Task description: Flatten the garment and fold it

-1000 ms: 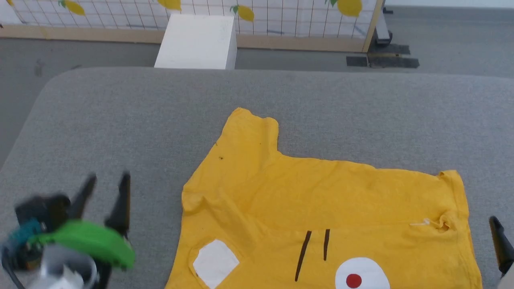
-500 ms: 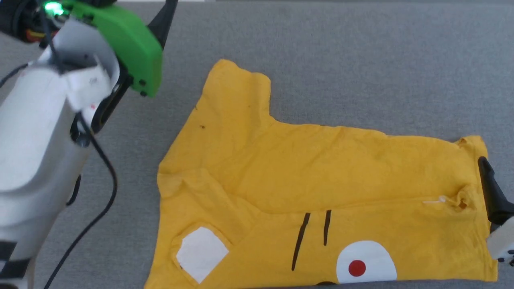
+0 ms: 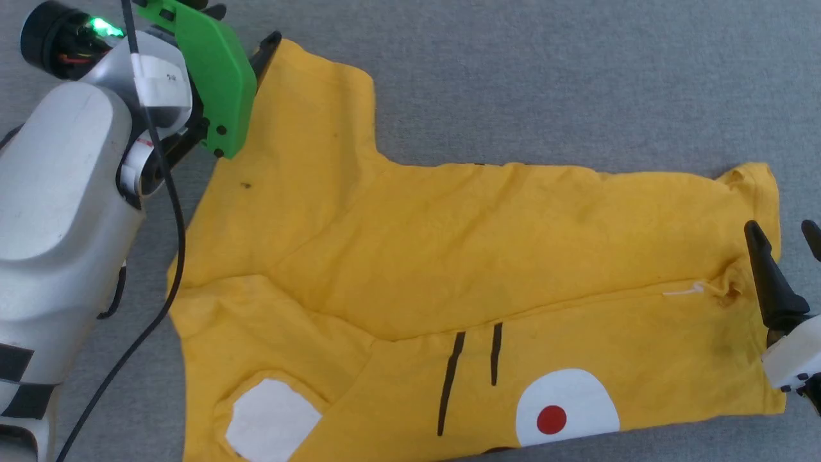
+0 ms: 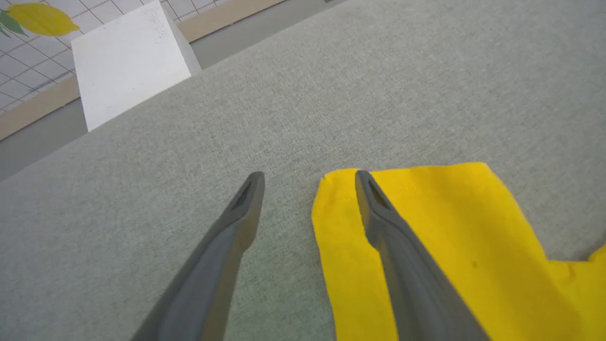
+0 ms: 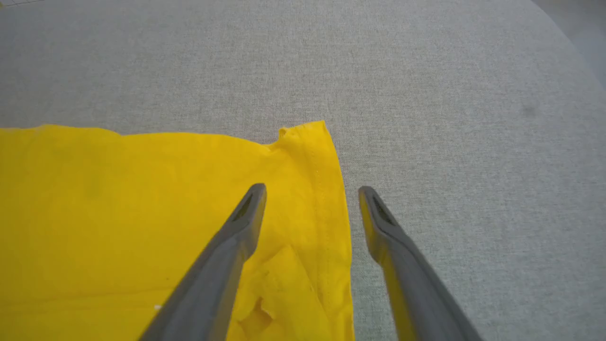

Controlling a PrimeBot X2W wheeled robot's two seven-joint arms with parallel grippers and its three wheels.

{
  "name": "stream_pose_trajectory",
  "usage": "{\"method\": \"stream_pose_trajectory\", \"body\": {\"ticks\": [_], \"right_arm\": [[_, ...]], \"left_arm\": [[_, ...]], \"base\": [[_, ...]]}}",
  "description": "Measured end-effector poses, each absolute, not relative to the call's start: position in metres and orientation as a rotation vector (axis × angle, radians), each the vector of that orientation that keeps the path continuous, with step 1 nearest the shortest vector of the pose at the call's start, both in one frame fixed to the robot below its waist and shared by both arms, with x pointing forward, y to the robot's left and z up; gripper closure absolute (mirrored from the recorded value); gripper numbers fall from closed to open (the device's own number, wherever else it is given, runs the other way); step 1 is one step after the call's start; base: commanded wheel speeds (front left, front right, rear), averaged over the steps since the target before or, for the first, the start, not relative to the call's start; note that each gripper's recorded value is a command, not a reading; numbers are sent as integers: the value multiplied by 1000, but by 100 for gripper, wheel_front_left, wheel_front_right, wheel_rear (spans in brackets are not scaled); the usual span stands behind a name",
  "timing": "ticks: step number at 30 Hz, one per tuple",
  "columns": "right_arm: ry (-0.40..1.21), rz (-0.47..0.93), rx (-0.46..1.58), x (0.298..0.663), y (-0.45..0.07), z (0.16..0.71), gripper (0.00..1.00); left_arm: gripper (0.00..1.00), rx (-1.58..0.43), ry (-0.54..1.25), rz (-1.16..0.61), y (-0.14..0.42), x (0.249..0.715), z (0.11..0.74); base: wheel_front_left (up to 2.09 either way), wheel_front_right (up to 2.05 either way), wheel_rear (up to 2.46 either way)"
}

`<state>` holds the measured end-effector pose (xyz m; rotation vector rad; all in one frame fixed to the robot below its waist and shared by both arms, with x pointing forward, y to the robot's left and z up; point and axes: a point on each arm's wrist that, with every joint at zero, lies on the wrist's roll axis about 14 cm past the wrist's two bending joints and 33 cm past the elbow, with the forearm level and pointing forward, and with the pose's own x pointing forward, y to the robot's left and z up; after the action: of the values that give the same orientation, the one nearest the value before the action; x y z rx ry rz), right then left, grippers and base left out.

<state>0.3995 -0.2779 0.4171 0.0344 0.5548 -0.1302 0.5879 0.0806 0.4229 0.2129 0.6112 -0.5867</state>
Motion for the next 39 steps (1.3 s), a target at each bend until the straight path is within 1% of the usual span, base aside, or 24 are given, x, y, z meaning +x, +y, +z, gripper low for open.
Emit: {"method": "stream_pose_trajectory", "body": {"ticks": [4,5,6,9,13,18,22,25,31,36,37,38,39], "right_arm": [[580,-154,22,398,-287,408,0],[586,-159,16,398,-290,407,0],[591,-164,12,397,-292,406,0],[593,-179,-3,397,-298,406,0],[544,-174,-12,408,-301,420,0],[447,-114,-68,436,-299,453,0],[414,-47,-93,461,-290,475,0],[488,-11,-62,468,-284,466,0],[742,17,-53,457,-284,422,0],[835,23,-27,452,-281,403,0],[859,22,-23,450,-281,398,4],[884,19,-13,447,-281,394,24],[894,14,-3,445,-281,391,54]], "left_arm": [[0,214,699,-607,75,586,387],[53,215,721,-615,74,584,380],[100,208,731,-624,71,584,376],[100,184,748,-652,64,583,369],[100,172,724,-658,60,584,373],[100,168,695,-641,66,580,385],[100,173,676,-625,74,574,397],[100,177,658,-609,81,572,406],[100,181,646,-581,95,568,417],[100,180,653,-566,101,564,414],[100,177,656,-561,102,564,413],[100,176,659,-557,103,564,412],[100,175,661,-556,104,564,411]], "base": [[0,0,0],[0,0,0],[0,0,0],[0,0,0],[0,0,0],[0,0,0],[0,0,0],[0,0,0],[0,0,0],[0,0,0],[0,0,0],[0,0,0],[0,0,0]]}}
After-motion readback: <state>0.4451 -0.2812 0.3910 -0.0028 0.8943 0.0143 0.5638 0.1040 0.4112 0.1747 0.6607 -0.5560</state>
